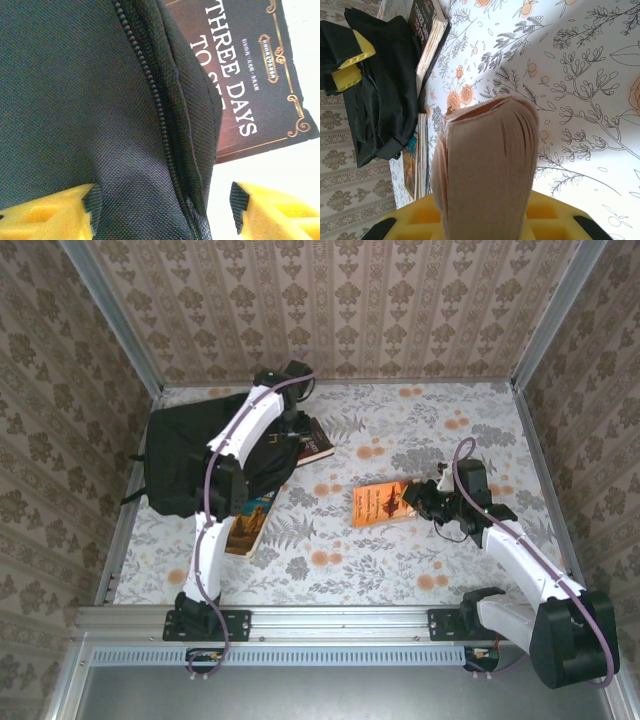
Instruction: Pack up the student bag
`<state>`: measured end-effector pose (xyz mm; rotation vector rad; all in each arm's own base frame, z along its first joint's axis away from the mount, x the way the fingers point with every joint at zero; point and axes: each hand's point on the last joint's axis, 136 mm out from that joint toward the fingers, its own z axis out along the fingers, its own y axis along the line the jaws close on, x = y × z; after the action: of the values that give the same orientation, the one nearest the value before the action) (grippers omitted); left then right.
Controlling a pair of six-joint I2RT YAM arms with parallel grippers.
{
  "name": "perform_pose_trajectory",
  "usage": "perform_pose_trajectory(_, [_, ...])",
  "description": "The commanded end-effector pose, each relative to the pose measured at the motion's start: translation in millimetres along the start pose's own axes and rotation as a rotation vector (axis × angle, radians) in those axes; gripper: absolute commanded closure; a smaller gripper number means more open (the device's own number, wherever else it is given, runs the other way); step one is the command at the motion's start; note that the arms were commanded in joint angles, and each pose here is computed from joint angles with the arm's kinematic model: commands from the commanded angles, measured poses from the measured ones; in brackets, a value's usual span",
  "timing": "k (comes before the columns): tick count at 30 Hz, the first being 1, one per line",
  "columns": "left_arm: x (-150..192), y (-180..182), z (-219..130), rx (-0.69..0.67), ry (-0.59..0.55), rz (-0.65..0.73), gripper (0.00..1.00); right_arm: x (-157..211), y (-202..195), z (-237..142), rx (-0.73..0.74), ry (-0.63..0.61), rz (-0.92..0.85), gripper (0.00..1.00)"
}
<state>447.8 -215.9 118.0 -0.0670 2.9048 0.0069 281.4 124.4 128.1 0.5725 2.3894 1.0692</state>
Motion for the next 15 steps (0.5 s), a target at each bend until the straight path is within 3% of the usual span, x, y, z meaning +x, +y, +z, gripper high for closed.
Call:
perform_pose_trajectory(1, [2.8,9.7,1.0,-0.037,0.02,0.019,0.35,-4.9,11.4,-2.0,-0.046,-0.012,-0.042,1.0])
perform_pose_trajectory(5, [0.9,15.1,-1.4,-0.024,0.017,0.002,0.54,-4.0,10.4,-2.3,-0.047,-0.014,-0.039,1.0])
perform_pose_trajectory(10, [-0.4,13.0,-8.8,0.013,0.001,0.004,0.88,-3.3,9.1,-1.8,-0.049,-0.017,-0.035,1.0])
perform_pose_trajectory(13, [-2.3,12.2,-16.4,0.025,-0.013,0.01,0.99,-2.7,8.9,-1.4,-0.053,-0.016,-0.03,1.0])
perform_pose_trajectory(15, [-8.5,24.1,-22.2,0.033,-0.018,-0.017,1.0,-2.5,10.3,-1.8,-0.058,-0.015,-0.031,1.0])
